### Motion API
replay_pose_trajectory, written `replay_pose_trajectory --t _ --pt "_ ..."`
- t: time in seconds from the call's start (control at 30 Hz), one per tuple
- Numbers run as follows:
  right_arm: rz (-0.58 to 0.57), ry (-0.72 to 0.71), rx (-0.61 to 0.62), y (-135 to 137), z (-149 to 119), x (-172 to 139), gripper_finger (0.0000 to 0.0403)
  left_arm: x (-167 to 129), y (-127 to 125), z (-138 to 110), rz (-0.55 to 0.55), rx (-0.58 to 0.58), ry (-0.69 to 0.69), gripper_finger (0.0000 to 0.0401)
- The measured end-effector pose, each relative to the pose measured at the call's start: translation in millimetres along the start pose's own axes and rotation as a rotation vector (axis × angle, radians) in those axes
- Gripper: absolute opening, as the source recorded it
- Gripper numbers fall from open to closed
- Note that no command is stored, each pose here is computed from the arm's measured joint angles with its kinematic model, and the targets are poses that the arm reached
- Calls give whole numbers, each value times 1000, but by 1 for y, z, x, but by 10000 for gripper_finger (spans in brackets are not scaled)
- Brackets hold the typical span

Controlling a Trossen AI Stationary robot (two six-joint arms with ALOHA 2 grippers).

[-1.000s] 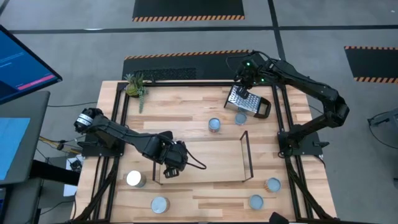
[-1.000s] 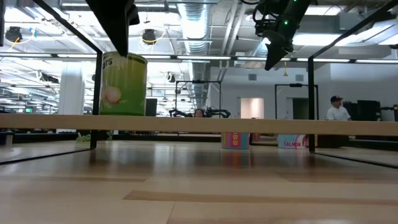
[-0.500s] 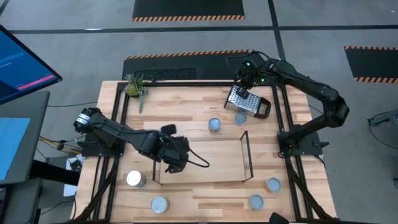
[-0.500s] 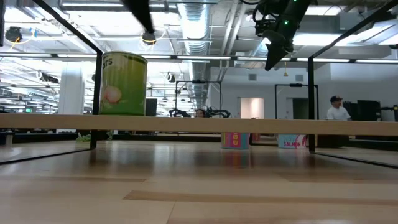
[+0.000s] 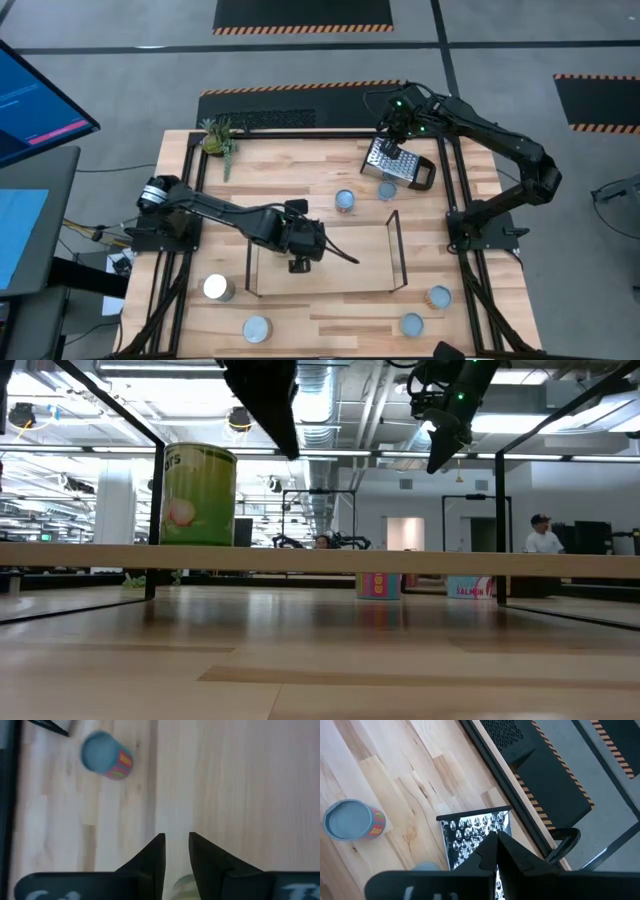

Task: Pick and place cans onto a shelf
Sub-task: Put the canned pears on the shelf

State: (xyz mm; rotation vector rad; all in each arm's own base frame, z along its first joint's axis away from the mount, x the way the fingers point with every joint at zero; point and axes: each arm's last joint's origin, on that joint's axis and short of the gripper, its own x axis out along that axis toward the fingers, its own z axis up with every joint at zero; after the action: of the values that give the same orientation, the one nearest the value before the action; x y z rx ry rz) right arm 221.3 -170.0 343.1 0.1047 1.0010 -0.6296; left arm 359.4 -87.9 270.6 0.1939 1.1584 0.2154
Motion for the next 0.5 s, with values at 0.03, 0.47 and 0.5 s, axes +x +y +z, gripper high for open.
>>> replay_pose_trajectory --t 0.03,0.47,0.5 --pt "0 0 -1 0 0 0 33 3 0 -2 -13 2 28 75" --pt "0 1 -3 0 0 0 33 1 4 -18 7 -31 197 75" --pt "0 1 -3 0 0 0 33 1 4 -18 8 -35 196 75"
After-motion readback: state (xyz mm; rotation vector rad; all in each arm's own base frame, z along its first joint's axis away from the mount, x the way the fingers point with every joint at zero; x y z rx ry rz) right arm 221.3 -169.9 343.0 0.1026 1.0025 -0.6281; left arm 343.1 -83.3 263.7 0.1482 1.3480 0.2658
